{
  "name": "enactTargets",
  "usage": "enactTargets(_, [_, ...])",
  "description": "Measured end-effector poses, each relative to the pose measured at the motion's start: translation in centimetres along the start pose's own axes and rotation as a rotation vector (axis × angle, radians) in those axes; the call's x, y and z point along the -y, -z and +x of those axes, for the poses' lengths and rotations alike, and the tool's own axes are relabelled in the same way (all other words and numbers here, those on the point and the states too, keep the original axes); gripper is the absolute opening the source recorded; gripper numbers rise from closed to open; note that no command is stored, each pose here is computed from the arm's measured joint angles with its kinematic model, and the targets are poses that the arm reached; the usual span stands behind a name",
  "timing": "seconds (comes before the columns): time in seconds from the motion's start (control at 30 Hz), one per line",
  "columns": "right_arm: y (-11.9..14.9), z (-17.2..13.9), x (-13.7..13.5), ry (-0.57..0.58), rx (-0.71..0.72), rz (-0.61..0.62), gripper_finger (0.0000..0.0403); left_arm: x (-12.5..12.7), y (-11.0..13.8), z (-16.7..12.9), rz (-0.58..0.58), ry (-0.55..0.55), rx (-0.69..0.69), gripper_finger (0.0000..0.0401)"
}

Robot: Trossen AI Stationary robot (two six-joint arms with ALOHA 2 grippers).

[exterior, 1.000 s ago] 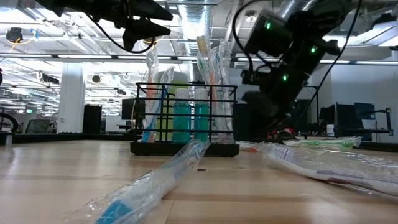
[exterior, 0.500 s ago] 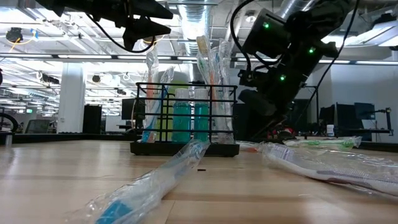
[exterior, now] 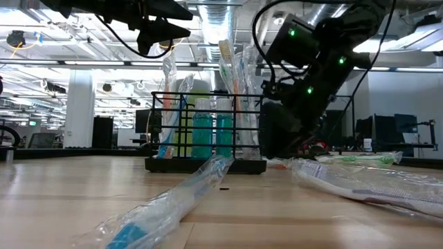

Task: Pick & Place toothbrushing station
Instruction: Put the orange toothbrush into the wire organizer

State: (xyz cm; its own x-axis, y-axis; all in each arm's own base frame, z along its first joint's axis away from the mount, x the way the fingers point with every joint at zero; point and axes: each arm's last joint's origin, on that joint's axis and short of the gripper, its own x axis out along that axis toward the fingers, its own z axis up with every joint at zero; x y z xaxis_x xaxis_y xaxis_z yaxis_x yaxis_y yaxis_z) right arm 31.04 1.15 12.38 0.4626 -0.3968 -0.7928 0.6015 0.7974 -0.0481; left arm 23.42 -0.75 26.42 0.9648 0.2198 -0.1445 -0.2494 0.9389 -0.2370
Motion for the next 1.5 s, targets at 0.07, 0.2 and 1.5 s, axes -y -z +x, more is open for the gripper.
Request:
enactTargets(0.07, [0.5,0.3,0.1,0.014,-0.025,-0.014,0.0168,0.0,0.0,0.0,0.0,0.001,0.001,0.0181])
enactTargets(0.2, [0.5,0.7,-0.1,0.004,-0.026,-0.011,0.0143,0.0,0.0,0.0,0.0,0.0,0.001,0.0181])
enactTargets(1.5, [-2.4,-7.7,1.9,0.093,0.231,0.008,0.0,0.1,-0.6,0.0,-0.019,0.014,0.064,0.0181])
